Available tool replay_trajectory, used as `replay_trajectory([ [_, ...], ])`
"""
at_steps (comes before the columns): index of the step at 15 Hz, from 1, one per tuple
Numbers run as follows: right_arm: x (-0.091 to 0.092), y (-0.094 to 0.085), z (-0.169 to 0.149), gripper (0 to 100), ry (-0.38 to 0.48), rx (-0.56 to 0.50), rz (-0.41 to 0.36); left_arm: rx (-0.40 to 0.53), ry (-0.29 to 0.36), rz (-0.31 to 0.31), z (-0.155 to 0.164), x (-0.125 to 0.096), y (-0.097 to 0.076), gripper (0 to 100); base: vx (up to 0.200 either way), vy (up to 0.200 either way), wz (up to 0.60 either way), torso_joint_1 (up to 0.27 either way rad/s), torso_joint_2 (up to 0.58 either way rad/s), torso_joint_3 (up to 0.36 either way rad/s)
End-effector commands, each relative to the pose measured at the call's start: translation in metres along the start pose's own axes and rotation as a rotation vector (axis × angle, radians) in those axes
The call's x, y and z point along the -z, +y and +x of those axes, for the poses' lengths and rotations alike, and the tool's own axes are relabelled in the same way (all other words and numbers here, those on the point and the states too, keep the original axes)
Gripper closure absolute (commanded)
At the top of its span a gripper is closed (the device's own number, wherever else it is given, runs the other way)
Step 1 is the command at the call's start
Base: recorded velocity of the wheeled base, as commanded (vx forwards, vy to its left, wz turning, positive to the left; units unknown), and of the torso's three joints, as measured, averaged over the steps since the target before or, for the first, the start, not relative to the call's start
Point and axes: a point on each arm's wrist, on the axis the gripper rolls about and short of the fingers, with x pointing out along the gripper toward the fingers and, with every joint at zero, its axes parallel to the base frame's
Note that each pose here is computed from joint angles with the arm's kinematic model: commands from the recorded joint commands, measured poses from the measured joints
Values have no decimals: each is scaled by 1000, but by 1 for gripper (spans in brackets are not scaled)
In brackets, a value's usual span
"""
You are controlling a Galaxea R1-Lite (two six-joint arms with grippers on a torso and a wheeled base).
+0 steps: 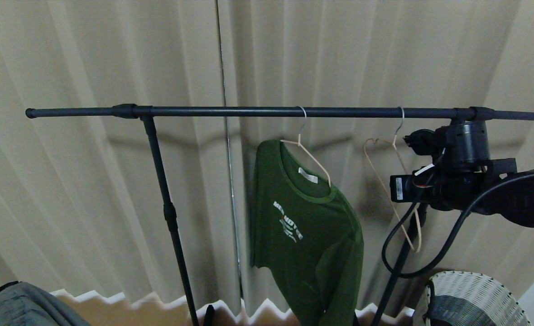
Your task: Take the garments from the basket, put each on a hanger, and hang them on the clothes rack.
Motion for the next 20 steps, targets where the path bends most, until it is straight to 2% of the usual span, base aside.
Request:
replay_trajectory([
  [1, -3, -3, -7, 100, -8, 4, 4, 1, 1, 0, 0, 0, 0, 100, 0, 0, 0, 0, 0, 0],
  [5, -10, -7, -19, 100, -48, -5, 18, 0, 1, 0, 0, 0, 0, 100, 0, 0, 0, 0, 0, 0],
  [9, -12, -11, -40, 100, -81, -64, 22, 0, 3, 0, 0, 0, 0, 100, 0, 0, 0, 0, 0, 0],
  [11, -8, -19, -55, 100, -93, -101, -16, 0, 3, 0, 0, 0, 0, 100, 0, 0, 0, 0, 0, 0],
  [13, -2, -25, -66, 100, -179, -142, -61, 0, 3, 0, 0, 0, 0, 100, 0, 0, 0, 0, 0, 0],
  [15, 9, -27, -73, 100, -200, -140, -115, 0, 4, 0, 1, 0, 0, 100, 0, 0, 0, 0, 0, 0],
  [17, 18, -30, -83, 100, -211, -141, -122, -1, 0, 0, 0, -1, 0, 100, 0, 0, 0, 0, 0, 0],
  [20, 29, -34, -97, 100, -217, -143, -120, -2, 2, 7, 0, 0, 0, 100, -200, 0, 0, 5, 1, 4],
])
